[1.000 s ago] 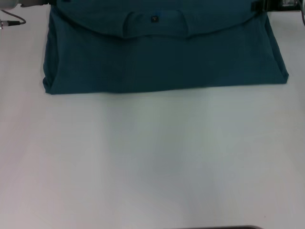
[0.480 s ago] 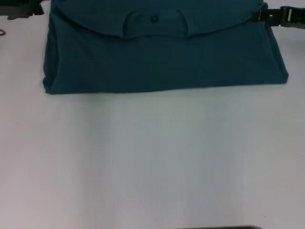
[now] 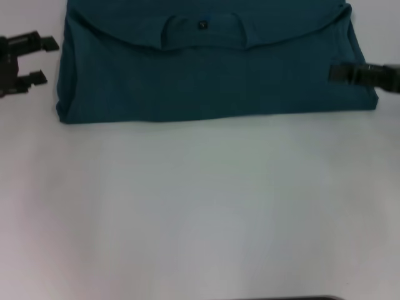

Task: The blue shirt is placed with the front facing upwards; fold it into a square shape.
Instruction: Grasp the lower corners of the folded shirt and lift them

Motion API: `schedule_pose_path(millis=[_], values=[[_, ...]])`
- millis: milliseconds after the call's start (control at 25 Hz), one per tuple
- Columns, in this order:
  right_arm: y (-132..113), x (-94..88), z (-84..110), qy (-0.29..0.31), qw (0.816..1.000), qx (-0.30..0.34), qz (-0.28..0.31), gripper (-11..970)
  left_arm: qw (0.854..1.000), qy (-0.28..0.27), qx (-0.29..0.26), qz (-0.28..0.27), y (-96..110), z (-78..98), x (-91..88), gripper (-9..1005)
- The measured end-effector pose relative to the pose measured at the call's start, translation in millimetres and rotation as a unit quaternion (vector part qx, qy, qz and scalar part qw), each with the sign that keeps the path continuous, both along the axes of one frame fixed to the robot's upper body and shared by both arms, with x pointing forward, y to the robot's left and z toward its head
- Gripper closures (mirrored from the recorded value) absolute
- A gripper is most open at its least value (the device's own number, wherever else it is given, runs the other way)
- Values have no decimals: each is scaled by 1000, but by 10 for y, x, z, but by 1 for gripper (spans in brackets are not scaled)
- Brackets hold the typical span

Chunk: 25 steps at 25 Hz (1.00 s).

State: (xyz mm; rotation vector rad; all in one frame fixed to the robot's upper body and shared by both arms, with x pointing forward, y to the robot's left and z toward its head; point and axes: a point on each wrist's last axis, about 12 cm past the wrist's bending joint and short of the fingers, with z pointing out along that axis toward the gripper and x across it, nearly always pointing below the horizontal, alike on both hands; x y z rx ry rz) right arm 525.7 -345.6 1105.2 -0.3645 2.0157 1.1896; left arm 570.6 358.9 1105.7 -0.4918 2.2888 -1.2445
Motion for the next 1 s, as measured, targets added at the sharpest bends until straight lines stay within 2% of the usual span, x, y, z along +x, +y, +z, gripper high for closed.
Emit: schedule_pose_path(millis=[200, 360, 720, 1000], values=[[101, -115, -108, -1, 1000, 14, 17, 63, 1000, 9, -6, 6, -90, -176, -91, 144], [134, -128, -149, 0, 1000, 21, 19, 63, 1000, 6, 0, 3, -211, -265, -97, 148], [142, -101, -146, -7, 1000, 27, 12, 64, 995, -41, 92, -22, -379, -384, 30, 158], [118, -110, -149, -7, 999, 32, 2, 64, 993, -31, 107, -25, -353, -457, -10, 165]])
